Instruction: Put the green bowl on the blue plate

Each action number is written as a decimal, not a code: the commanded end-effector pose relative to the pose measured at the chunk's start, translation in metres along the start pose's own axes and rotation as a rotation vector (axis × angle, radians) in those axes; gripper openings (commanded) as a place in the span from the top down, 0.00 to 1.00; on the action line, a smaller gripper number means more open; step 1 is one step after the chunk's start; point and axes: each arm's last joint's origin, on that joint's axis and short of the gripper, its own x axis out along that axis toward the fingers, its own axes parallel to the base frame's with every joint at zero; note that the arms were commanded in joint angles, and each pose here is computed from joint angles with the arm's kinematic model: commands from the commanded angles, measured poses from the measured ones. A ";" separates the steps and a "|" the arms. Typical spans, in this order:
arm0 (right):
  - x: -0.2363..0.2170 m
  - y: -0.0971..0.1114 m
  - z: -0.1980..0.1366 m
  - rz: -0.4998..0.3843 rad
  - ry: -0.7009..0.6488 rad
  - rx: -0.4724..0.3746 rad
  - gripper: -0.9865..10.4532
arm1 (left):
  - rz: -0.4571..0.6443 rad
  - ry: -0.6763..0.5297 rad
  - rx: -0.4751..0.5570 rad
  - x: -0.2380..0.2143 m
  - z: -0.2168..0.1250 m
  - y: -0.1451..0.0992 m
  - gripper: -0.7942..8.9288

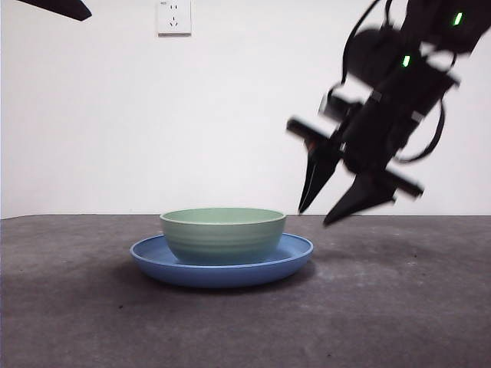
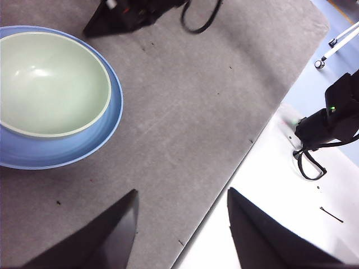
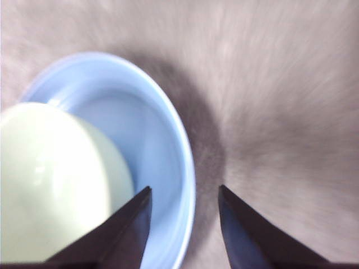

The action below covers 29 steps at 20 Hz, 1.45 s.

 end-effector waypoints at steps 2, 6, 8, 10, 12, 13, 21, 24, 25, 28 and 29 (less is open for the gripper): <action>-0.044 0.018 0.003 -0.005 -0.049 -0.145 0.75 | -0.008 -0.008 0.018 0.001 0.003 -0.001 0.66; -0.106 0.034 -0.012 0.011 -0.071 -0.268 0.75 | -0.008 -0.009 0.018 0.001 0.003 -0.001 0.66; -0.134 0.039 -0.023 0.015 -0.072 -0.307 0.75 | -0.008 -0.009 0.018 0.001 0.003 -0.001 0.66; -0.155 0.043 -0.036 0.017 -0.055 -0.338 0.75 | -0.008 -0.008 0.017 0.001 0.003 -0.001 0.66; -0.168 0.045 -0.048 0.024 -0.028 -0.361 0.75 | -0.008 -0.009 0.018 0.001 0.003 -0.001 0.66; -0.174 0.046 -0.053 0.029 -0.014 -0.370 0.75 | -0.008 -0.009 0.018 0.001 0.003 -0.001 0.66; -0.205 0.056 -0.090 0.147 0.110 -0.440 0.75 | -0.008 -0.008 0.017 0.001 0.003 -0.001 0.66; -0.204 0.056 -0.090 0.147 0.112 -0.440 0.75 | -0.008 -0.008 0.017 0.001 0.003 -0.001 0.66; -0.204 0.056 -0.090 0.146 0.111 -0.440 0.75 | -0.008 -0.008 0.017 0.001 0.003 -0.001 0.66; -0.204 0.056 -0.090 0.147 0.112 -0.440 0.75 | -0.008 -0.008 0.017 0.001 0.003 -0.001 0.66; -0.204 0.056 -0.090 0.147 0.112 -0.440 0.75 | -0.008 -0.008 0.017 0.001 0.003 -0.001 0.66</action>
